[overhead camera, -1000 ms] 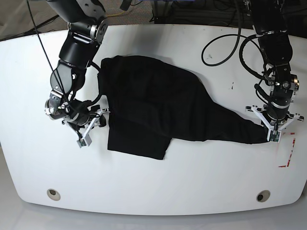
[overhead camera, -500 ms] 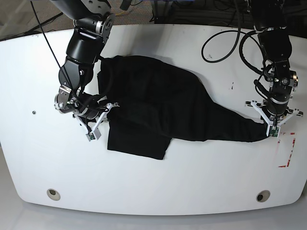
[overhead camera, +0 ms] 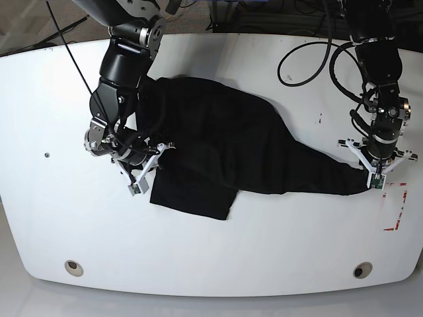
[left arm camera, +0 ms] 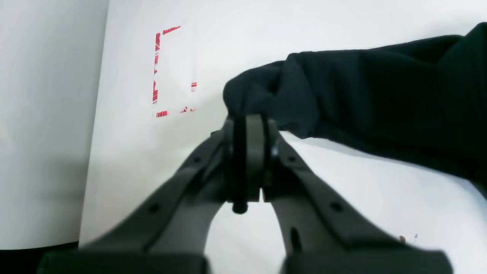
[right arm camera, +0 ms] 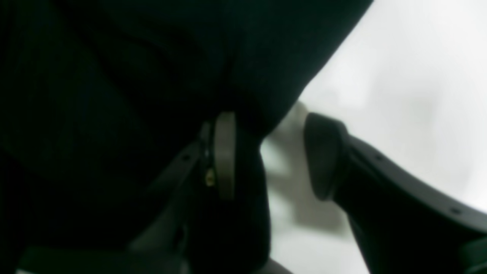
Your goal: Fold the T-shirt properly
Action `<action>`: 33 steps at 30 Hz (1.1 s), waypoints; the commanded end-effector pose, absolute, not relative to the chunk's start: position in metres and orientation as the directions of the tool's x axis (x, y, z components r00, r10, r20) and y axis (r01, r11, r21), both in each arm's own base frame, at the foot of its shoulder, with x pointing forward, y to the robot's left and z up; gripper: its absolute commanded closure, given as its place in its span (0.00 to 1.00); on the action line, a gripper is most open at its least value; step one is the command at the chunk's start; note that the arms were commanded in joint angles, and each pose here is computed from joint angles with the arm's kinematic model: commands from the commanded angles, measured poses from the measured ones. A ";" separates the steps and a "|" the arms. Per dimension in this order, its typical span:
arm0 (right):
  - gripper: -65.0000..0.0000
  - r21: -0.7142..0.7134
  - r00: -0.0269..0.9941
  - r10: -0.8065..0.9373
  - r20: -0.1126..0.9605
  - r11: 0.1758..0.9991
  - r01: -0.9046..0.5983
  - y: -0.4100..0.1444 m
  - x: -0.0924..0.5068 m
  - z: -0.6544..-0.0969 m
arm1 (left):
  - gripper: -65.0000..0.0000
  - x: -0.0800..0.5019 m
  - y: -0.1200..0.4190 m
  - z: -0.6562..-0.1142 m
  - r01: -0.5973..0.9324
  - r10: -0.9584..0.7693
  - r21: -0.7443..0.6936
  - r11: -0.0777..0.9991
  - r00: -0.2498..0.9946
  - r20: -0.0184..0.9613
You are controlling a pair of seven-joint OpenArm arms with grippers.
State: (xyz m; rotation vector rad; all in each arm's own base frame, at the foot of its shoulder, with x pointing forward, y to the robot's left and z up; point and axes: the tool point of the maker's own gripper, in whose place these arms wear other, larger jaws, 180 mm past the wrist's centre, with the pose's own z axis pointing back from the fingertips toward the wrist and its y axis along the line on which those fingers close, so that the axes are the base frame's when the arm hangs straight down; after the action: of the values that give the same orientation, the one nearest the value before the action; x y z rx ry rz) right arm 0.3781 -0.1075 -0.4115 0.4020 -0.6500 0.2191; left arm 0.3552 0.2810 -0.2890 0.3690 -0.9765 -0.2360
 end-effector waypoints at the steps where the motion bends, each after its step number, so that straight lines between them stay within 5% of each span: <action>1: 0.28 0.295 0.745 0.062 0.664 0.894 -0.337 -0.101 0.393 -0.396 | 1.00 0.362 0.284 -0.271 0.010 -0.373 0.425 0.905 0.498 0.783; 5: 0.37 0.295 0.726 0.052 0.686 0.892 -0.343 -0.097 0.397 -0.391 | 1.00 0.362 0.284 -0.271 0.010 -0.373 0.425 0.905 0.498 0.783; 10: 1.00 0.305 0.718 0.099 0.689 0.859 -0.412 -0.071 0.400 -0.400 | 1.00 0.362 0.285 -0.272 0.010 -0.373 0.426 0.905 0.500 0.782; 33: 1.00 0.098 0.598 0.200 0.776 0.898 -0.429 -0.110 0.423 -0.332 | 1.00 0.354 0.285 -0.280 0.019 -0.373 0.426 0.905 0.518 0.770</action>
State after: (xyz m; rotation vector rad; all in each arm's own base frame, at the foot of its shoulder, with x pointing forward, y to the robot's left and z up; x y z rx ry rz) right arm 0.4093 -0.1113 -0.3563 0.2859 -0.7809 0.3609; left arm 0.3470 0.2820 -0.2983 0.3694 -0.9490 -0.2412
